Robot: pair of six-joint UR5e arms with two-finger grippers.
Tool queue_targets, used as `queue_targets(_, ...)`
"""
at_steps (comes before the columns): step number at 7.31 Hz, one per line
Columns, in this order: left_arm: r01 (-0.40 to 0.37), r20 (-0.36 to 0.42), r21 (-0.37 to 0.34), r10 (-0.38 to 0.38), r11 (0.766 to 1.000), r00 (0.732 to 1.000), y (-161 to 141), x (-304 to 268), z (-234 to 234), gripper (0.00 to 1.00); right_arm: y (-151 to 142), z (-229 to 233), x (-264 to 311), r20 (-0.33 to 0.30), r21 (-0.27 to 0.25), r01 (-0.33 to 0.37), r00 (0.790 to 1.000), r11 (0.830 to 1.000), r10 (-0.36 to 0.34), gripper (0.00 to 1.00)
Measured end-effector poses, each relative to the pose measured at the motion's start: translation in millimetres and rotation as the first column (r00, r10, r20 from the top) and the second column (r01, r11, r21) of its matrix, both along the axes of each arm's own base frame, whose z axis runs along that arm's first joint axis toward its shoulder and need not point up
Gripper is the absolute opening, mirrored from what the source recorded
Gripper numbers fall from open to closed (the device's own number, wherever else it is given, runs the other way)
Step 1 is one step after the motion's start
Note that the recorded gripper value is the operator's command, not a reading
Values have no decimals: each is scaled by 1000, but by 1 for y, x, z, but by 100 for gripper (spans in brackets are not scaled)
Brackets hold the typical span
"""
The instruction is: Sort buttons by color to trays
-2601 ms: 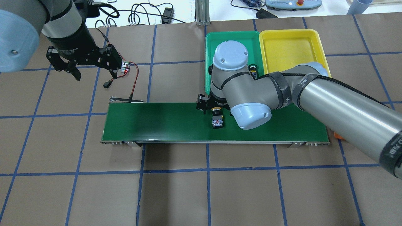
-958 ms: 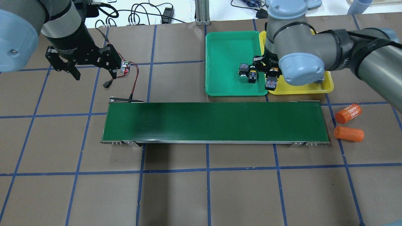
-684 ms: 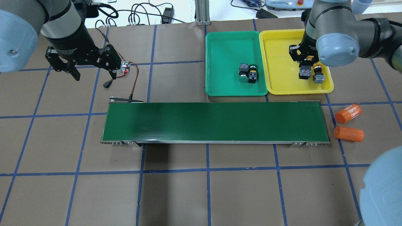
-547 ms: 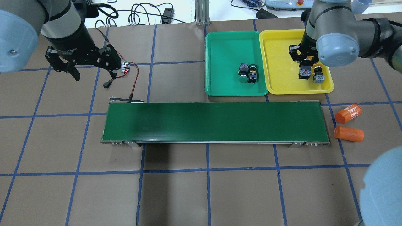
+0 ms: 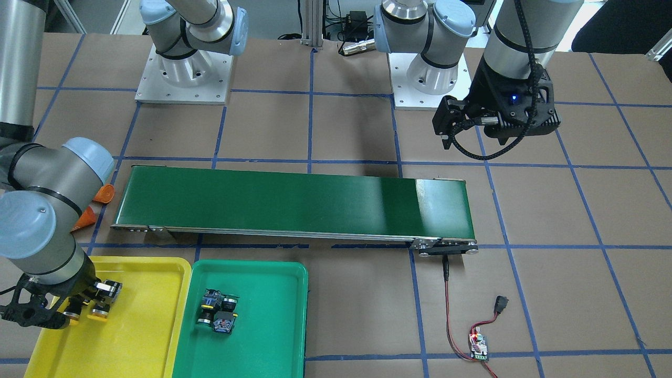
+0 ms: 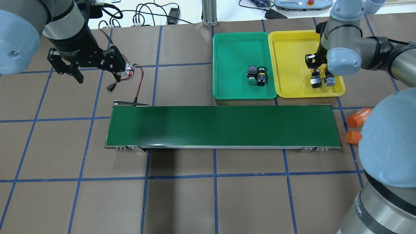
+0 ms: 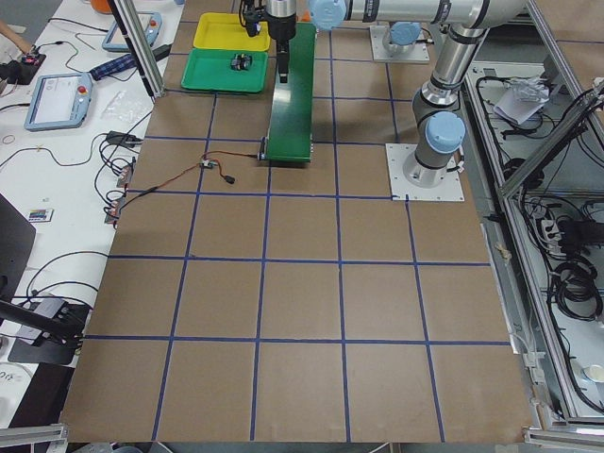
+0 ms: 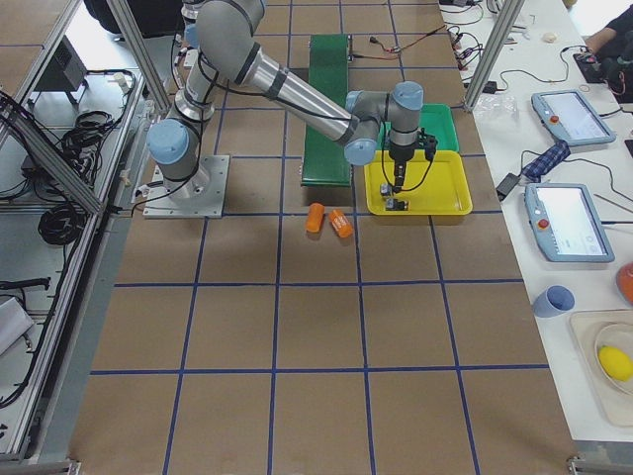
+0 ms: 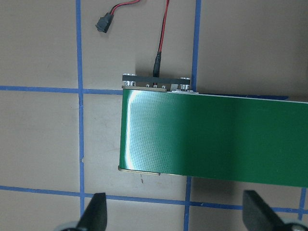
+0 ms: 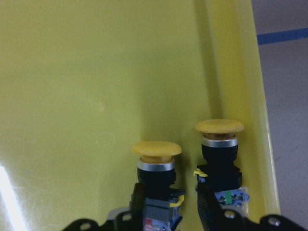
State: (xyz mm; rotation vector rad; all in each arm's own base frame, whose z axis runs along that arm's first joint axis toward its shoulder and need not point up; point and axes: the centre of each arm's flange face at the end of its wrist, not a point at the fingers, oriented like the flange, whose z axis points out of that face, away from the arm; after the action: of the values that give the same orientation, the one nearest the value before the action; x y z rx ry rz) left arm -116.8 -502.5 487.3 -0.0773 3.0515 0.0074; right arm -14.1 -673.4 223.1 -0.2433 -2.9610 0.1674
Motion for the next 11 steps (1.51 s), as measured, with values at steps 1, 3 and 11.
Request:
queue_targets(1,0,0,-1,0,1000,1000,0,0,0,100,3,5,0,0,9,-2,1000,1000,2,100)
queue_targets(3,0,-1,-3,0,1000,1000,0,0,1,100,28,57,9,29,67,-10,1000,998,8,100)
queue_targets(11,0,-1,-5,0,1000,1000,0,1,2,100,248,283,116,193,200,-124,978,972,85,100)
